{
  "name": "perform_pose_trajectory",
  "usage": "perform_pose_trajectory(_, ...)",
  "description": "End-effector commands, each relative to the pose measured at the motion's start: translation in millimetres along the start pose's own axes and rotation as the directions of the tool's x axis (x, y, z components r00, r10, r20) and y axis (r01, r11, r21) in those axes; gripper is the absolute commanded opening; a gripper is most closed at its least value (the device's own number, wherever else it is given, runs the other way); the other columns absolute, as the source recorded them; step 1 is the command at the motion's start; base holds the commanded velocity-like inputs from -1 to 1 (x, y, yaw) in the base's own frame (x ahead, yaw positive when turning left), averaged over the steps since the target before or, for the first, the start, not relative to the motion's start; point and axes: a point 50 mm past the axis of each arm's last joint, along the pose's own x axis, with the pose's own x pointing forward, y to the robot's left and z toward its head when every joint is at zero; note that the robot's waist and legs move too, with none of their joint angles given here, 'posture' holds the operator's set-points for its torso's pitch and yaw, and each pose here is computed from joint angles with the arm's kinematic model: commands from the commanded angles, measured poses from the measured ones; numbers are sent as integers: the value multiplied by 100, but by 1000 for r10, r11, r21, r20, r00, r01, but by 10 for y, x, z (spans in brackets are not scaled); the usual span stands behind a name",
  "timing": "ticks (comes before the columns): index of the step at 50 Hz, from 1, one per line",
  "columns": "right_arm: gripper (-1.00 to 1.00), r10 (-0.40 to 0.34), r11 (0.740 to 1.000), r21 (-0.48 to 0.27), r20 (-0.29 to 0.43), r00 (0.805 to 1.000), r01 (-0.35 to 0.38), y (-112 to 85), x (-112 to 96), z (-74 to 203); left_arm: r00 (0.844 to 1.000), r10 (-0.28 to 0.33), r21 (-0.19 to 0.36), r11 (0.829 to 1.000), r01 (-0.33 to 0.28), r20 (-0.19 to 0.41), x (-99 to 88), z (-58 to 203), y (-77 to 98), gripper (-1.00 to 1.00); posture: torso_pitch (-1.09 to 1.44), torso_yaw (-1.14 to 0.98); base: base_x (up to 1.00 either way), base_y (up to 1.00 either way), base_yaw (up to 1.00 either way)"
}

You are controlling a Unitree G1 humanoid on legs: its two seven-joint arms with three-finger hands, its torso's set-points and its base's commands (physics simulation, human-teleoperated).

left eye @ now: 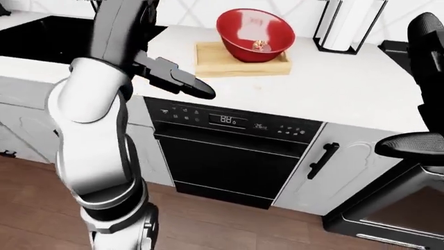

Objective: Pick up the bowl with cake and place it on the tray. Pick up the cupcake and place it on the tray.

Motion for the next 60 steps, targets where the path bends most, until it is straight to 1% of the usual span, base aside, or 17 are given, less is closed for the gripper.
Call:
perform_pose_trajectory(1,100,4,1000,-8,43,999,-4,5,9,44,998,54,-30,998,-53,29,-32,79,89,100,0,0,0,38,0)
perform_pose_trajectory(2,100,4,1000,-7,43,999,-4,4,8,41,998,54,-10,999,-53,45,-38,73,88,100,0,0,0,37,0)
perform_pose_trajectory(3,100,5,1000,-7,42,999,-4,4,9,38,998,51,-15,999,-51,31,-47,39,76,100,0,0,0,35,0)
perform_pose_trajectory(4,100,5,1000,-8,42,999,-4,5,9,37,998,62,-51,997,-60,24,-47,30,88,100,0,0,0,36,0)
perform_pose_trajectory(6,100,6,1000,-7,43,999,-6,8,9,42,998,63,-55,997,-61,28,-71,56,98,100,0,0,0,34,0)
perform_pose_trajectory(7,100,8,1000,-7,43,999,-8,11,9,41,997,68,-74,995,-66,26,-87,57,109,100,0,0,0,27,0)
perform_pose_trajectory(12,100,9,1000,-6,41,999,-9,9,11,18,997,76,-103,992,-74,20,-105,30,132,100,0,0,0,25,0)
perform_pose_trajectory(16,100,10,1000,-3,40,999,-10,11,11,6,998,54,-121,991,-52,15,-132,46,100,100,0,0,0,14,0)
perform_pose_trajectory(28,100,25,1000,-18,36,999,-24,45,24,-58,998,54,-107,993,-51,21,-153,82,95,100,0,0,0,5,0)
perform_pose_trajectory(30,100,27,999,-18,37,999,-27,47,24,-60,998,56,-92,994,-54,19,-151,65,92,100,0,0,0,9,0)
perform_pose_trajectory(31,100,30,999,-19,36,999,-30,50,24,-63,998,58,-98,994,-56,15,-145,60,95,100,0,0,0,9,0)
perform_pose_trajectory(40,100,38,999,-20,32,999,-38,70,27,-110,998,57,-96,994,-56,11,-153,51,102,100,0,0,0,15,0)
perform_pose_trajectory(45,100,48,999,-19,22,999,-48,108,34,-182,998,54,-104,993,-53,10,-154,24,86,100,0,0,0,24,0)
perform_pose_trajectory(51,100,52,999,-13,12,999,-52,115,20,-256,999,52,-133,990,-51,9,-219,-18,64,100,0,0,0,24,0)
perform_pose_trajectory(55,100,54,998,-15,5,999,-53,129,15,-313,999,51,-165,985,-53,-15,-254,-117,49,100,0,0,0,24,0)
perform_pose_trajectory(60,100,66,998,-15,-12,998,-67,183,-8,-452,998,57,-202,978,-62,-28,-361,-209,33,100,0,0,0,24,0)
